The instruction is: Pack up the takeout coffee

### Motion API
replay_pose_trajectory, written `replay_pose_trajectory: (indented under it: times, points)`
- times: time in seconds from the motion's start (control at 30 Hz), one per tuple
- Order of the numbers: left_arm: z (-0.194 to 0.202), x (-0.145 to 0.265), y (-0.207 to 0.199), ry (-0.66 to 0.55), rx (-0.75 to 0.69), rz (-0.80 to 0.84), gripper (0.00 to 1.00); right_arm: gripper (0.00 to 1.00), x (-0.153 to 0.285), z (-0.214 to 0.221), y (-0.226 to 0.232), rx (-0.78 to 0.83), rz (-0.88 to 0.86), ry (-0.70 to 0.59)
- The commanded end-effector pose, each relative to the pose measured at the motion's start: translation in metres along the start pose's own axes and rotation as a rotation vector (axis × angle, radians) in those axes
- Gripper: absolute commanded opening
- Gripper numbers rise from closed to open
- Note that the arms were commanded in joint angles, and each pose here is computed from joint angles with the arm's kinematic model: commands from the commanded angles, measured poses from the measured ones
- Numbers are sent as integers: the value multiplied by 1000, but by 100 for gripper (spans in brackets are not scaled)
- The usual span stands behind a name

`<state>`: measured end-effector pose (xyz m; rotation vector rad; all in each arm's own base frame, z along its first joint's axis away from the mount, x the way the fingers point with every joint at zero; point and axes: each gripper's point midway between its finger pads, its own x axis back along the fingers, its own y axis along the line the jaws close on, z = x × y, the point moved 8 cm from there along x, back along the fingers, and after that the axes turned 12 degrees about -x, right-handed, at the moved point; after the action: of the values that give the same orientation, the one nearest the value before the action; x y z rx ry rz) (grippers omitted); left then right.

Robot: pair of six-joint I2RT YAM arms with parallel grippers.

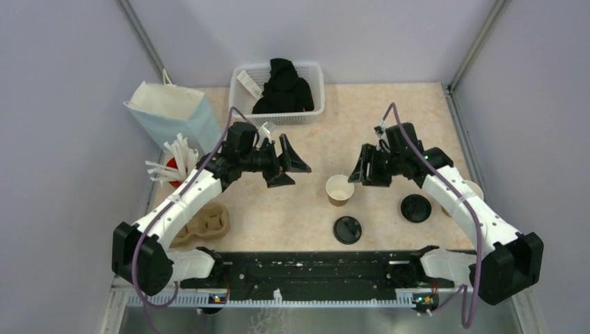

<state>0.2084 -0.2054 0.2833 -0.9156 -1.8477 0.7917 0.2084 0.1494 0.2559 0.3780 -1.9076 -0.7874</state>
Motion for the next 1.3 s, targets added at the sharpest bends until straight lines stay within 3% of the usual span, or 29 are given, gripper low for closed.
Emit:
replay_pose_trajectory:
  times: [0.0,0.13,0.23,0.7,1.27]
  points:
    - [31,-9,30,172,-25,-56,95,60,6,50,-61,81,302,174]
    - [38,-7,36,154,-15,-67,97,90,-9,80,-63,189,317,193]
    - [35,-5,32,136,-26,-63,98,98,-27,101,-63,299,375,196]
    - [32,2,24,125,-53,-72,98,98,-92,126,-59,504,495,200]
    - [31,5,22,114,-58,-75,98,88,-98,131,-67,508,514,203]
